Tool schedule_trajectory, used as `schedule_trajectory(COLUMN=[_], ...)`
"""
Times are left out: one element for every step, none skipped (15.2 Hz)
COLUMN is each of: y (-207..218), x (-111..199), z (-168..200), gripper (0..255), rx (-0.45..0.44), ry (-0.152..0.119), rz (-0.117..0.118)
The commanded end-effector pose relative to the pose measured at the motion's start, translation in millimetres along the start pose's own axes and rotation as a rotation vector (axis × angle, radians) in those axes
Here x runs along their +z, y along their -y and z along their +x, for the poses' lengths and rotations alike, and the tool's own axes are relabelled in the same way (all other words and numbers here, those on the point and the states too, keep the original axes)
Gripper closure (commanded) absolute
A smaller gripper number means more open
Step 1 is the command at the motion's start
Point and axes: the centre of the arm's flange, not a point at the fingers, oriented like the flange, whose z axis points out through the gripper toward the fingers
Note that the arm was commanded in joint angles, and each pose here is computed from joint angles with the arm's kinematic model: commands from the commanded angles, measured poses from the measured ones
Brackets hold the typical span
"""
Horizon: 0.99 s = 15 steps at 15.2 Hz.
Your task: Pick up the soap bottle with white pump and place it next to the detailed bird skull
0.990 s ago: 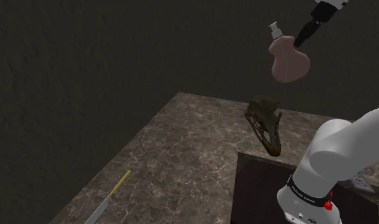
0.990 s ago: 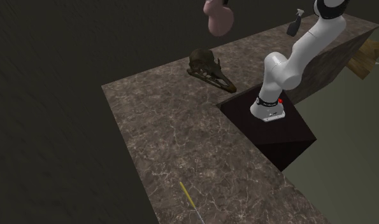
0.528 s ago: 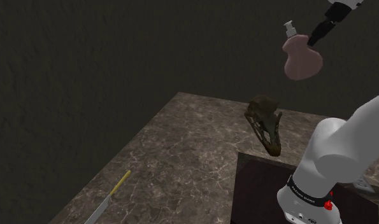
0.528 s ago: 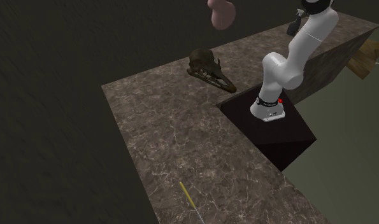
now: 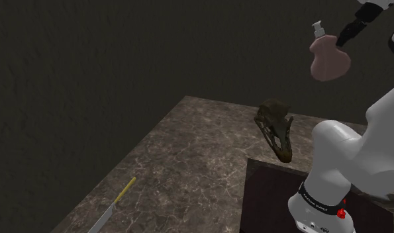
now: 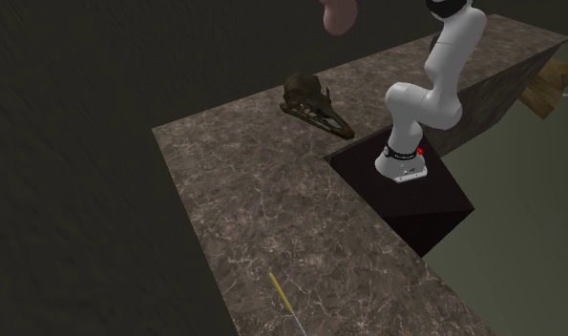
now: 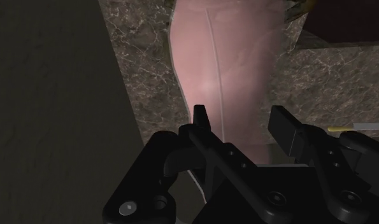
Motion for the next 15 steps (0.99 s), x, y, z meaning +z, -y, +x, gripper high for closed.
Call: schedule_trajectory(y=[-15.8, -16.1, -16.2, -16.4, -16.6, -16.8, -17.0, -17.2, -17.4, -17.6, -17.8, -18.0, -18.2, -18.4, -18.6], x=[-4.0, 0.7, 5.6, 10.4, 15.2, 20.0, 24.8, 29.6, 34.4, 39.2, 44.0, 48.8, 53.6, 58.4, 63.2], z=[-12.4, -14.6, -16.8, -19.0, -21.2, -23.4, -25.5, -27.7, -29.9, -32.1, -34.3, -36.5, -38.6, -40.8, -43.0], gripper=[255, 255, 255, 255, 255, 255, 255, 255, 255, 255, 255, 255, 255, 255, 255], rx=[0.004, 0.004, 0.004, 0.004, 0.004, 0.004, 0.004, 0.004, 0.004, 0.004, 0.004, 0.004, 0.004, 0.004, 0.004], ry=[0.004, 0.004, 0.004, 0.004, 0.004, 0.004, 0.004, 0.004, 0.004, 0.004, 0.004, 0.004, 0.004, 0.004, 0.004], rz=[0.005, 0.005, 0.005, 0.005, 0.005, 0.005, 0.005, 0.005, 0.005, 0.005, 0.005, 0.005, 0.005, 0.005, 0.005])
